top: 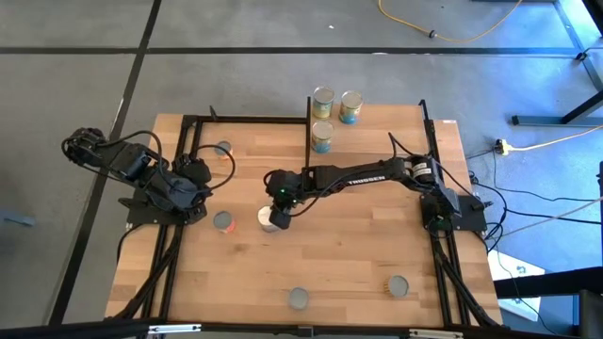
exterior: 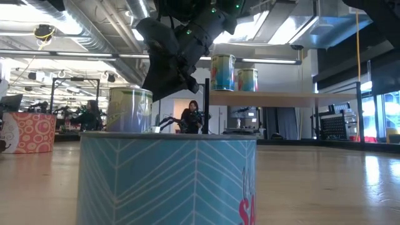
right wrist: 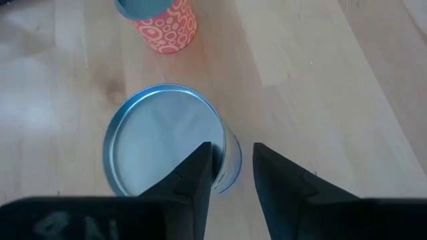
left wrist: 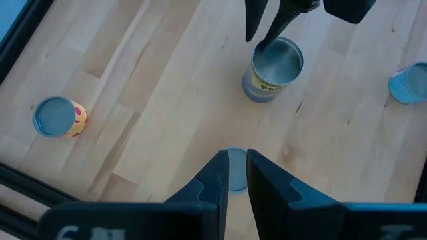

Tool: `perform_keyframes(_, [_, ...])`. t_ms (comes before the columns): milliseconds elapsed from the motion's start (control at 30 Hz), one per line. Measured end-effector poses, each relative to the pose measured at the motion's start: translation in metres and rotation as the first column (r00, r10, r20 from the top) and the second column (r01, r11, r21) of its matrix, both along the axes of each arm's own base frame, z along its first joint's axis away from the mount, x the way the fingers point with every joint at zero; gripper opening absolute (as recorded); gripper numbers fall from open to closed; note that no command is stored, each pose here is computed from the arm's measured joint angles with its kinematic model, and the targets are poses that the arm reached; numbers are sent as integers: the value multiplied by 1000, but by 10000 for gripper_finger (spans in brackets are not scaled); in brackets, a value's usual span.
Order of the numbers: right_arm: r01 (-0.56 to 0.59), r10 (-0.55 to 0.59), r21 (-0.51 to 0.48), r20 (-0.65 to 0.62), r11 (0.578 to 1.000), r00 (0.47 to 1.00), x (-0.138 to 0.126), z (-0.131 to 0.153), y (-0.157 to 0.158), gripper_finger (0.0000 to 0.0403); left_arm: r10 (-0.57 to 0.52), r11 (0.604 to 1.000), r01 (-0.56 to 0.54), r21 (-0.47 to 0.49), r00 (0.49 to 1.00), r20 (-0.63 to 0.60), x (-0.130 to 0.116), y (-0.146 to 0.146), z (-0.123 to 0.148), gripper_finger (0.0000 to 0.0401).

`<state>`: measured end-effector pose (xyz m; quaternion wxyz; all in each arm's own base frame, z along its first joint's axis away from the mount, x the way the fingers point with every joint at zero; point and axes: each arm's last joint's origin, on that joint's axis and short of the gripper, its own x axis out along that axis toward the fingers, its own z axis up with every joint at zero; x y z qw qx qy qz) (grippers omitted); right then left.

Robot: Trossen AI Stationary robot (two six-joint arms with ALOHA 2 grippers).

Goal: Pick and place cans onto a shelf
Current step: Put the canned peas on the shelf

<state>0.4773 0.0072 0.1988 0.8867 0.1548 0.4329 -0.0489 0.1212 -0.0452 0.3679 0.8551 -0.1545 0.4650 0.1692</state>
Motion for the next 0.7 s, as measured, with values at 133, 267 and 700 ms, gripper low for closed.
perform_keyframes(133, [7,-7,5,-1,1000,1000,0,0,-3,112,0,1000,0,0,1000,0,0,0,0,47])
perform_keyframes(267, [13,-13,5,-2,1000,1000,0,-1,-6,104,0,1000,0,0,1000,0,0,0,0,47])
perform_keyframes(700, [22,-22,-1,2,1000,1000,0,-1,-7,55,0,1000,0,0,1000,0,0,0,0,47])
